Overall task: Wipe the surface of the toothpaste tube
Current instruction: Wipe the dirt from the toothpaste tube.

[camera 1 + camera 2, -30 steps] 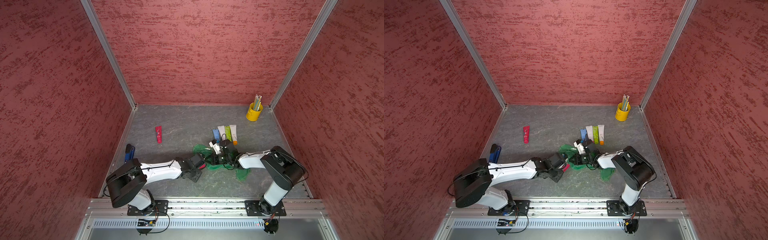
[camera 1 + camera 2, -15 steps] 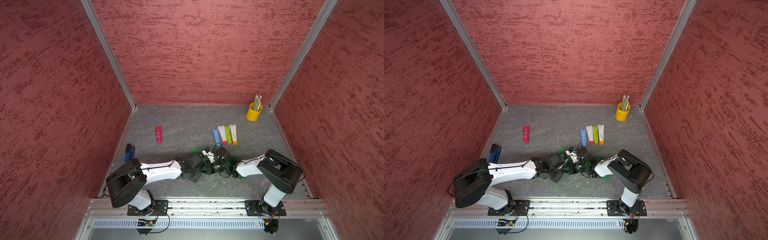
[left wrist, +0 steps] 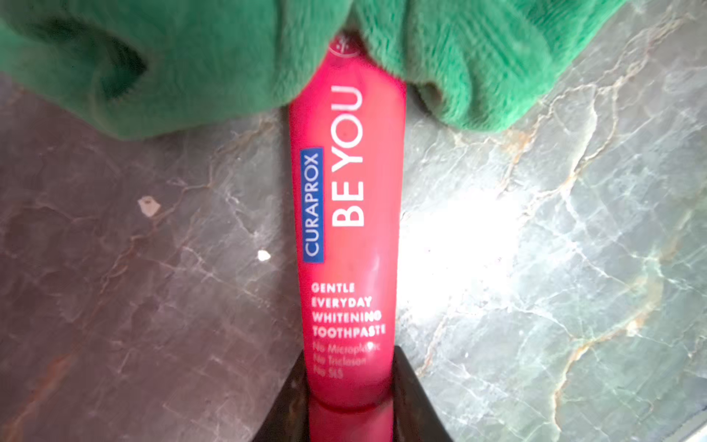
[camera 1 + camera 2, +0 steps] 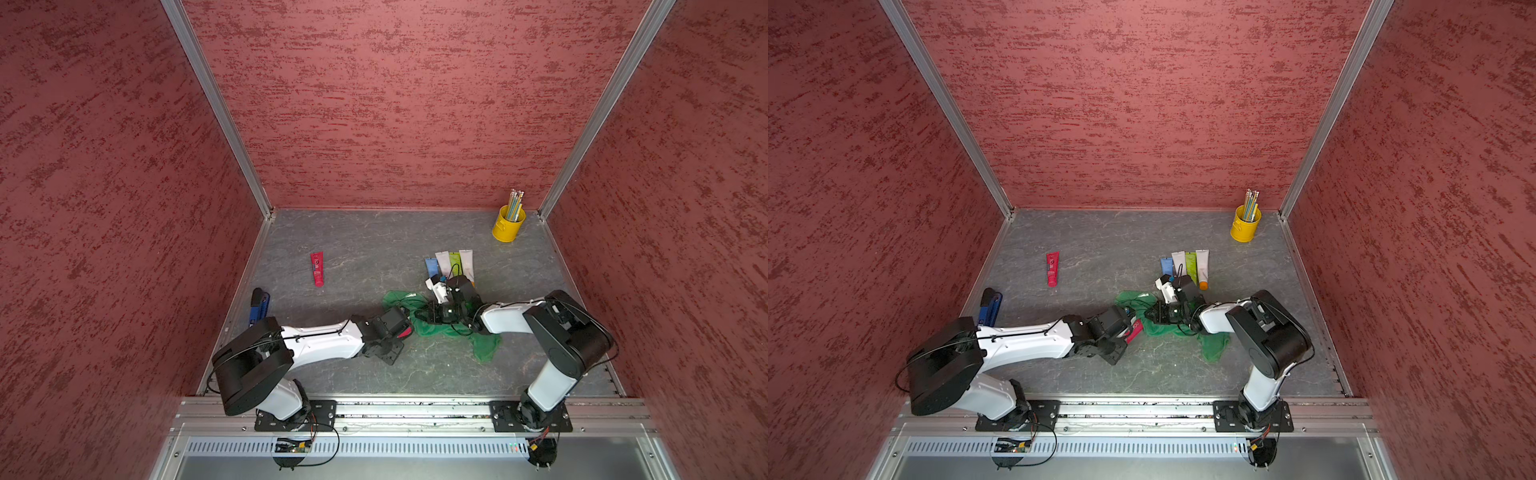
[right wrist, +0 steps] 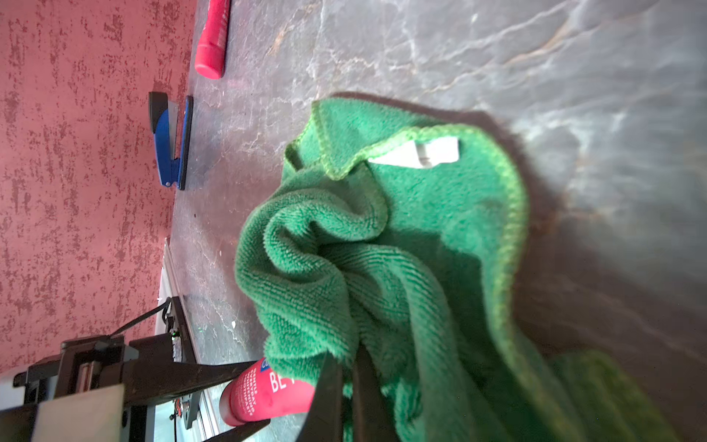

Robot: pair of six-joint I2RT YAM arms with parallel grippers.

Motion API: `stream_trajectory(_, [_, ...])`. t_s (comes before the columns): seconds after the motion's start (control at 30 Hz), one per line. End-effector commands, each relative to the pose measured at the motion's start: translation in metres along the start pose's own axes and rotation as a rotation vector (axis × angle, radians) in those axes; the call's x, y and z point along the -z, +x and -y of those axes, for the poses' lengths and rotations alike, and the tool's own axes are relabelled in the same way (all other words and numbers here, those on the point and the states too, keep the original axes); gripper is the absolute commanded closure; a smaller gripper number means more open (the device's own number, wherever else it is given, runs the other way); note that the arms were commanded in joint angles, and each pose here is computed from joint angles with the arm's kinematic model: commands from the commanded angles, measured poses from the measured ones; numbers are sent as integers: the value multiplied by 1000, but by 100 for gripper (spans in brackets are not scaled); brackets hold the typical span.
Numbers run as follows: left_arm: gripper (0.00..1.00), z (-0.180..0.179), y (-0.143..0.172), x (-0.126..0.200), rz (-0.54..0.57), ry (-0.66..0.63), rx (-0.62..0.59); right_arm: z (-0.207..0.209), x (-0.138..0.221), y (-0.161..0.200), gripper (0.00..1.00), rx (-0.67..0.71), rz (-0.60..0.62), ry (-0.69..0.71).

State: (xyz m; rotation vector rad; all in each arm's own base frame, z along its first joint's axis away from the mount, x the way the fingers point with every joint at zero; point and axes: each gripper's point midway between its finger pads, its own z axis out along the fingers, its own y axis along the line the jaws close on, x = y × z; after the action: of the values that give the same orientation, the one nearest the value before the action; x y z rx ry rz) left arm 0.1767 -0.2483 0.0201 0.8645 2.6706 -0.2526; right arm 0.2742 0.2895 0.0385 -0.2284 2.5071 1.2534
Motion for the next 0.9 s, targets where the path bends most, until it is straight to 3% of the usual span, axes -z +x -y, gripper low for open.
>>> stream_trajectory(0.0, [91, 3, -3, 0, 12, 8, -10, -11, -12, 25, 100, 4, -65, -42])
stream_trajectory(0.2, [91, 3, -3, -1, 9, 7, -11, -58, -29, 79, 100, 12, -202, -197])
stream_trajectory(0.33, [91, 3, -3, 0, 12, 7, -10, -72, -27, 96, 100, 4, -239, -260])
stream_trajectory(0.53, [91, 2, -4, 2, 23, 4, -9, -16, -19, 61, 100, -23, -136, -68])
stream_trajectory(0.7, [92, 2, -3, 3, 31, 7, -8, 37, 11, 1, 100, 3, 50, 227])
stream_trajectory(0.87, [92, 2, -4, 3, 29, 5, -9, 31, 6, -12, 100, 14, 66, 215])
